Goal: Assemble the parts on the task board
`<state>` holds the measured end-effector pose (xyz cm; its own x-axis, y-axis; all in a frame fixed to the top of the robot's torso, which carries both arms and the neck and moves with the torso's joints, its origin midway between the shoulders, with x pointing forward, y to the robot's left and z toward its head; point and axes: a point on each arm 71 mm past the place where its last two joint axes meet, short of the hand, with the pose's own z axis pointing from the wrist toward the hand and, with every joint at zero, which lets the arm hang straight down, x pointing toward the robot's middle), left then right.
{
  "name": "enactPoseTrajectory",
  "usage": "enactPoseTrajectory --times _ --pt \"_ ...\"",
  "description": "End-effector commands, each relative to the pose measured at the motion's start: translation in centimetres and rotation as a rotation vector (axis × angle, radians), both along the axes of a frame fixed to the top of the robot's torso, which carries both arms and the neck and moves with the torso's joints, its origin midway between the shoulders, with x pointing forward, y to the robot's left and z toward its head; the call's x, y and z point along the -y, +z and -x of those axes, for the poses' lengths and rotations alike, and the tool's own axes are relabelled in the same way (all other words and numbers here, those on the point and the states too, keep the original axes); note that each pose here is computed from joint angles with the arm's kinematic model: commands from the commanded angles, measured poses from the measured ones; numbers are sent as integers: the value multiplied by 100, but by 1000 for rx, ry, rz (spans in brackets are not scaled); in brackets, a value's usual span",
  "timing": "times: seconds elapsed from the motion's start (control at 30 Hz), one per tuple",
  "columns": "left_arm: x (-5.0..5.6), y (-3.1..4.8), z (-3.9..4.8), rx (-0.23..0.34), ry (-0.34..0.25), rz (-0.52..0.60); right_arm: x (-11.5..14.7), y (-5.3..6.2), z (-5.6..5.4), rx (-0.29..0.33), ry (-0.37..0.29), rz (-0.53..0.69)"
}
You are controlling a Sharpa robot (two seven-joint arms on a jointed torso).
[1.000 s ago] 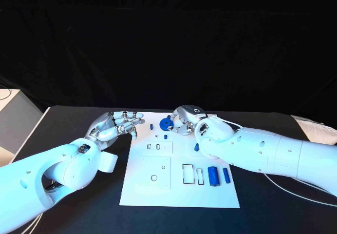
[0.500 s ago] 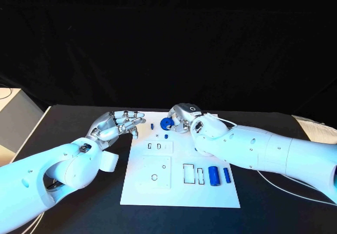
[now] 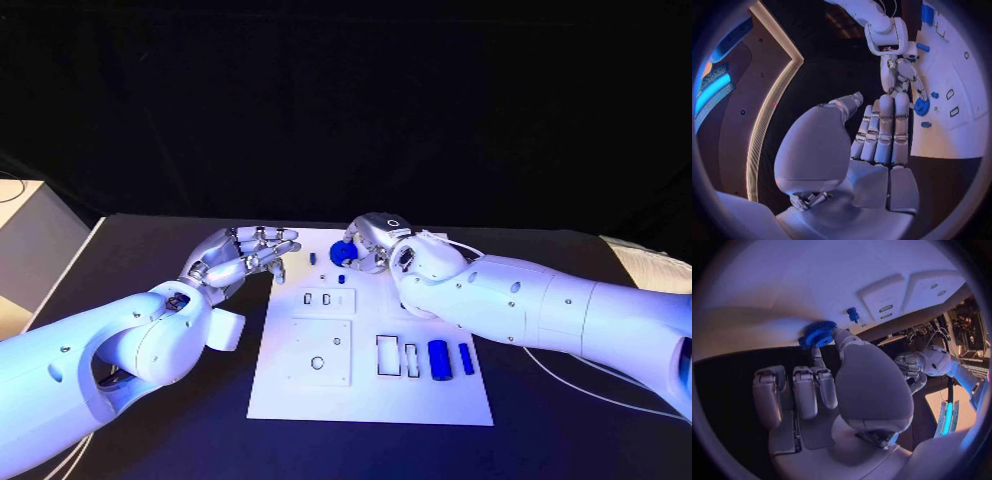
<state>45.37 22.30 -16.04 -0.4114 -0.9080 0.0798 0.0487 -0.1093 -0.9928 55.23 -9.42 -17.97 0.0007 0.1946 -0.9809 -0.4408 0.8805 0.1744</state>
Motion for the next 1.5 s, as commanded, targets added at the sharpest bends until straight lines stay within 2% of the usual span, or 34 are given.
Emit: enactPoseTrajectory --times 0.03,0.3,0.6,1.0,1.3,1.5 --pt "19 9 6 7 -14 4 0 -58 0 -63 9 36" --pt "17 8 5 7 -14 3 25 -92 -3 -104 -2 57" --pt "17 7 4 7 -14 3 84 -87 -4 -87 -23 60" --pt "5 -5 2 5 -10 2 126 -57 61 -56 -14 33" --pt "-10 -15 -6 5 -5 1 275 32 109 25 -16 -56" --pt "-38 -29 -26 6 4 -1 387 138 178 29 15 -123"
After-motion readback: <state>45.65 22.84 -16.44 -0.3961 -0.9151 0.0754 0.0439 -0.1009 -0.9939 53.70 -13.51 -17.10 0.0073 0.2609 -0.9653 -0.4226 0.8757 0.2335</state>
